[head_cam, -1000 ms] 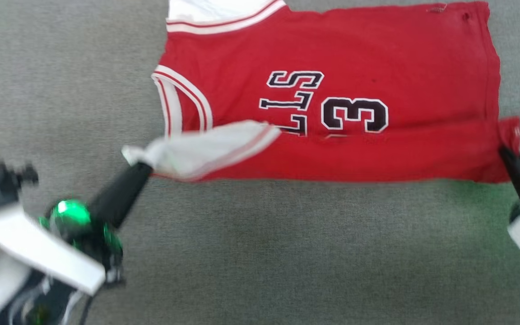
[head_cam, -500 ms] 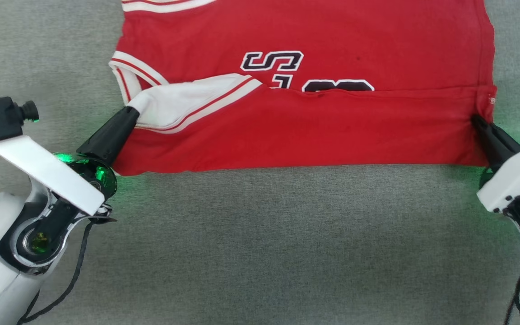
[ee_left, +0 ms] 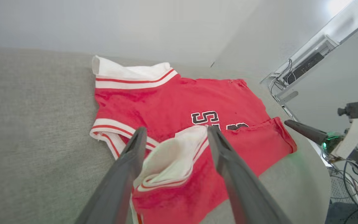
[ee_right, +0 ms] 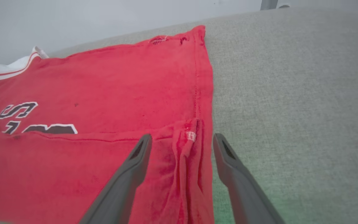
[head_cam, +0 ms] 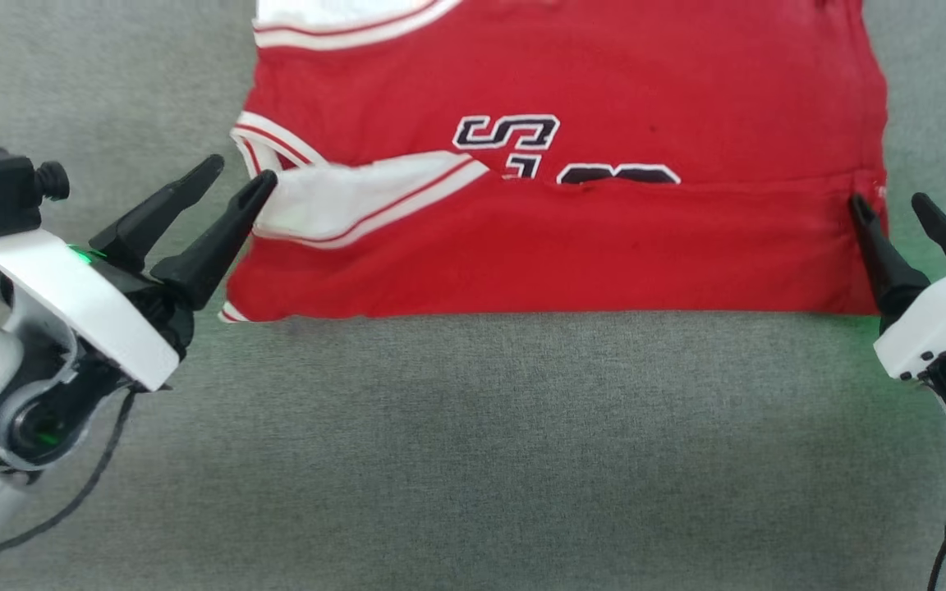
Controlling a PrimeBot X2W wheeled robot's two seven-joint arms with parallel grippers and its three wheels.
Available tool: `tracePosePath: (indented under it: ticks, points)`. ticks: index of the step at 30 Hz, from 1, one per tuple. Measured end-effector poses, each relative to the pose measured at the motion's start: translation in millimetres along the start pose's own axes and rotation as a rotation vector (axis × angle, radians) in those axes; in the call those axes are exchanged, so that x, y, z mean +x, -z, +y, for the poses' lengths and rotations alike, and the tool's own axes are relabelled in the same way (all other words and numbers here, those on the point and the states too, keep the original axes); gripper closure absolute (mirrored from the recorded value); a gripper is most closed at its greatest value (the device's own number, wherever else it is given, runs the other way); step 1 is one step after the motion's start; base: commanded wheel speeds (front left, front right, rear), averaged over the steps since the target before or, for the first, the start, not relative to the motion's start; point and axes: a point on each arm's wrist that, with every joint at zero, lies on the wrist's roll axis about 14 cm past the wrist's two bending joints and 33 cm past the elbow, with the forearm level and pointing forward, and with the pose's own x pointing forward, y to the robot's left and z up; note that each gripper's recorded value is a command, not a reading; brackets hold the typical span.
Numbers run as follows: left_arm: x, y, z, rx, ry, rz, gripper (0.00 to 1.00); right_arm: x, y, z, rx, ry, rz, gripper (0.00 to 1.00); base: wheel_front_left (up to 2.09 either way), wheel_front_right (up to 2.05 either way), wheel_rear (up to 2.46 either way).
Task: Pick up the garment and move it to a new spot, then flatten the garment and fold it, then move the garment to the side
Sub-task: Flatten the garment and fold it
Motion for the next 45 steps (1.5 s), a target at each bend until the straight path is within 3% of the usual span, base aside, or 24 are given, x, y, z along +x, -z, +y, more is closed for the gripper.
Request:
tracePosePath:
  ticks: [3,8,15,23,24,25,26,27,39,44,45]
  points:
    - [-13.9,-8.0,-5.5,0.071,0.008,0.057,0.00,-8.0,-8.5,4.4,-0.003,-0.010,-0.029,0.00,0.00,0.00,0.00]
    - [-34.5,18.8,-8.2,0.114,0.004,0.285,0.00,-18.2,-17.9,11.9,-0.004,-0.027,-0.056,0.00,0.00,0.00,0.00]
    - [-38.8,62.6,14.5,0.027,-0.059,0.508,0.00,-23.1,-8.6,11.2,0.003,-0.025,-0.034,0.00,0.00,0.00,0.00]
    - [-22.9,90.7,20.6,-0.098,-0.070,0.600,0.00,-24.9,-1.0,3.6,0.004,-0.006,-0.010,0.00,0.00,0.00,0.00]
    - [-20.0,91.8,19.6,-0.109,-0.065,0.604,0.14,-25.1,-1.3,2.6,0.004,-0.004,-0.010,0.00,0.00,0.00,0.00]
    - [-17.0,92.0,18.5,-0.116,-0.059,0.607,0.51,-25.3,-1.7,1.3,0.002,-0.001,-0.010,0.00,0.00,0.00,0.00]
    - [-14.7,92.4,17.2,-0.122,-0.054,0.609,0.63,-25.5,-1.4,0.2,0.001,0.002,-0.007,0.00,0.00,0.00,0.00]
    - [-13.0,93.2,15.9,-0.128,-0.049,0.612,1.00,-25.5,0.5,-0.6,-0.003,0.003,0.004,0.00,0.00,0.00,0.00]
    - [-6.7,97.0,-0.7,-0.125,0.010,0.590,1.00,-25.7,41.5,-2.9,-0.146,-0.022,0.355,0.00,0.00,0.00,0.00]
    - [-5.3,95.3,-6.8,-0.140,0.024,0.548,1.00,-17.0,48.7,0.5,-0.165,-0.030,0.432,0.00,0.00,0.00,0.00]
    - [-6.2,95.5,-7.6,-0.143,0.024,0.543,1.00,-15.5,49.6,1.0,-0.173,-0.031,0.441,0.33,0.00,0.00,0.00]
